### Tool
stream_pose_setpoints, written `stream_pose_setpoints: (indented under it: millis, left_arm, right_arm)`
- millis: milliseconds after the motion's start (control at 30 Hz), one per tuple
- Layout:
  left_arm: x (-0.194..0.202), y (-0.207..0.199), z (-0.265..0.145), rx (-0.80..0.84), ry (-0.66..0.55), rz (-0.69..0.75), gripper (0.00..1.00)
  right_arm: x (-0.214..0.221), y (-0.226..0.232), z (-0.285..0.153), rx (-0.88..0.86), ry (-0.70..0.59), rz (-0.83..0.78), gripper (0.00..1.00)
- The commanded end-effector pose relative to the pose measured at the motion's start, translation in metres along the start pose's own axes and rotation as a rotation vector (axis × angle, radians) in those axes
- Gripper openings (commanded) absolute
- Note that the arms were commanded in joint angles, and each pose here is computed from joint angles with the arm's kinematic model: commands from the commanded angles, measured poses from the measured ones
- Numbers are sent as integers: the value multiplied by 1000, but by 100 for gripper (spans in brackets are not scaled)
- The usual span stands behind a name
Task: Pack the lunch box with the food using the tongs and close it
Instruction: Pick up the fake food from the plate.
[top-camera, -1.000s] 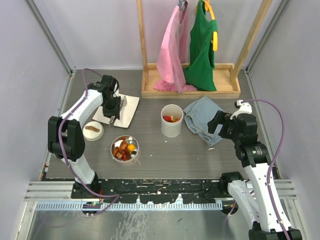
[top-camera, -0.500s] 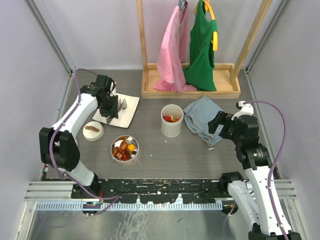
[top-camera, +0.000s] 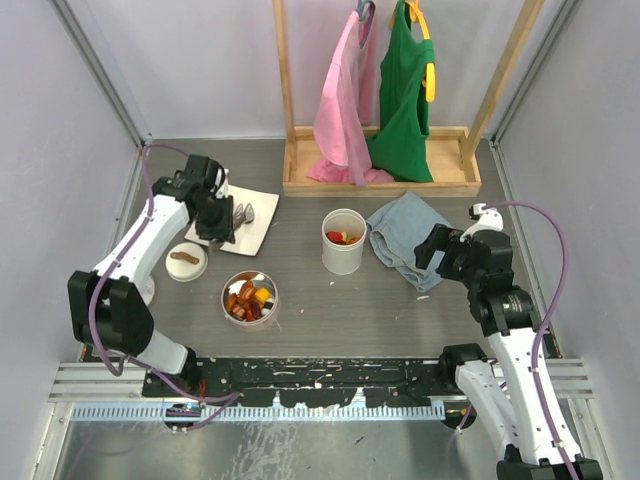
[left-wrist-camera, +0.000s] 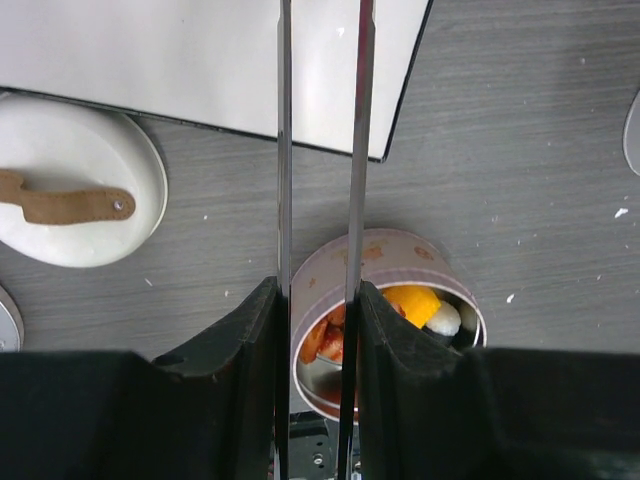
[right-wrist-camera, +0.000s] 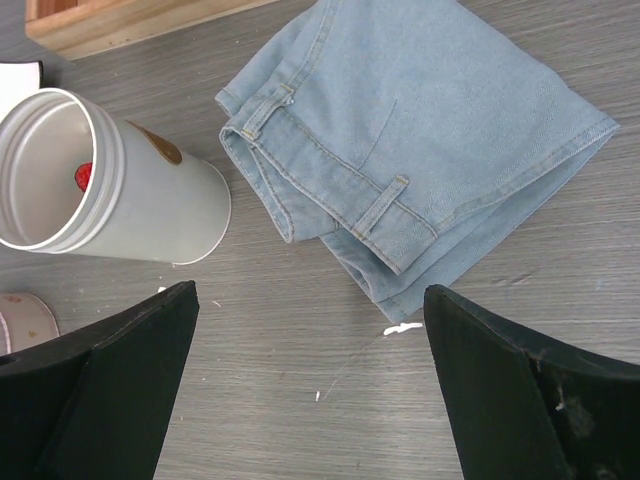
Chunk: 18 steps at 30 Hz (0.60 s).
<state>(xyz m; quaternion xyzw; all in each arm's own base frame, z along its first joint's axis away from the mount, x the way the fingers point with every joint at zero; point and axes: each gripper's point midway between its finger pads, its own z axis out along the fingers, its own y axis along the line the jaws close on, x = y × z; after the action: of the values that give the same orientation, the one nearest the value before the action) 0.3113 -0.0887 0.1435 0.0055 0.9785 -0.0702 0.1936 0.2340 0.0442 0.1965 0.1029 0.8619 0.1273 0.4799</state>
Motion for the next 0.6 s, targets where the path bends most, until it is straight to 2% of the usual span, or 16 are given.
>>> stream_pose_setpoints:
  millis: [0, 233, 567]
  left_arm:
    - [7, -7, -33, 49, -61, -2, 24]
    - [34, -15, -57, 102, -62, -3, 24]
    - [68, -27, -98, 121, -66, 18, 23]
  right_arm:
    - [-23, 9, -4, -49, -127, -25, 100]
    - [-31, 9, -16, -64, -222, -19, 100]
    - [-29, 8, -11, -50, -190, -16, 100]
